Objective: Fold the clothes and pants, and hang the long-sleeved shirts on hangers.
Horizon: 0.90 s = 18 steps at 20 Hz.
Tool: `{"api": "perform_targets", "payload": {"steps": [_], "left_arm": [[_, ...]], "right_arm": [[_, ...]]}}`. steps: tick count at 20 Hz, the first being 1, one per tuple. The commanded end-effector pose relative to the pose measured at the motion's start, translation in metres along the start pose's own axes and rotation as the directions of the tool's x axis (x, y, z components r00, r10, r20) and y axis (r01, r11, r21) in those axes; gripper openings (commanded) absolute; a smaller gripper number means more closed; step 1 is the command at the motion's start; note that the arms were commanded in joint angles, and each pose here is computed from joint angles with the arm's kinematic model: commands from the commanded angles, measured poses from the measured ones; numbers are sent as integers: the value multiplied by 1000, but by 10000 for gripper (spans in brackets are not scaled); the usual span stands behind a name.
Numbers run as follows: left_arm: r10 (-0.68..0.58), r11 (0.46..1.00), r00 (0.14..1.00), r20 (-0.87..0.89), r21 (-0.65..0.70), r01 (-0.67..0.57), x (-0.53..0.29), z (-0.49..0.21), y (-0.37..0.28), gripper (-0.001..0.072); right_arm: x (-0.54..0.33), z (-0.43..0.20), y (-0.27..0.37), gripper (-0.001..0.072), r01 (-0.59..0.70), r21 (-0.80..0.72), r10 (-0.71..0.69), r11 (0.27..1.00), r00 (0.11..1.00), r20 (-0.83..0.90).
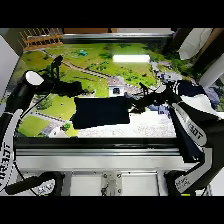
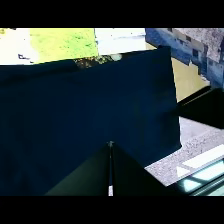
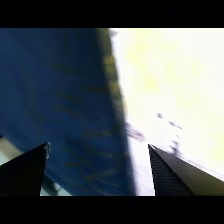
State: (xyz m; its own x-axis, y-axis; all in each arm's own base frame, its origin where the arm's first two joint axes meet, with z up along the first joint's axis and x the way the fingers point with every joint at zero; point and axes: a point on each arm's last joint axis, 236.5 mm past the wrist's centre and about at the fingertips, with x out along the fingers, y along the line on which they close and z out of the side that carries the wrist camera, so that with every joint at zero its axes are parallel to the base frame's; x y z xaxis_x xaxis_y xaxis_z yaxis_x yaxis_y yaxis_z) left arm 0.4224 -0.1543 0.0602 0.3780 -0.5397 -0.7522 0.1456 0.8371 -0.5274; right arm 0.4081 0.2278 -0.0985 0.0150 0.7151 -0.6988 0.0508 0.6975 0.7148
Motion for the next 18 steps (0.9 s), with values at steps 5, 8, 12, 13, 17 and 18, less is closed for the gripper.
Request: {"api": "perform_targets", "payload": {"steps": [5,8,12,13,17,18], "left_arm": [[2,1000,1000,14,-4,-2,0,1,1,12],[2,1000,1000,14,-3,-2,0,1,1,13],[2,1000,1000,7,-3,-2,0,0,1,13],[2,1000,1000,7,-3,-2,0,0,1,13],[2,1000,1000,6,-3,-2,1,0,1,13],[1,1000,1000,7,-3,-1,0,0,1,13]], "right_arm": [[69,-6,60,287,-84,-82,90,993,994,63],[70,-7,81,12,-112,-165,125,980,990,69],[-14,27,77,12,13,-213,23,977,986,165],[-52,38,68,12,80,-218,-33,973,977,210],[-218,63,27,11,291,-156,-195,944,872,448],[-256,63,17,11,317,-118,-217,941,833,509]]}}
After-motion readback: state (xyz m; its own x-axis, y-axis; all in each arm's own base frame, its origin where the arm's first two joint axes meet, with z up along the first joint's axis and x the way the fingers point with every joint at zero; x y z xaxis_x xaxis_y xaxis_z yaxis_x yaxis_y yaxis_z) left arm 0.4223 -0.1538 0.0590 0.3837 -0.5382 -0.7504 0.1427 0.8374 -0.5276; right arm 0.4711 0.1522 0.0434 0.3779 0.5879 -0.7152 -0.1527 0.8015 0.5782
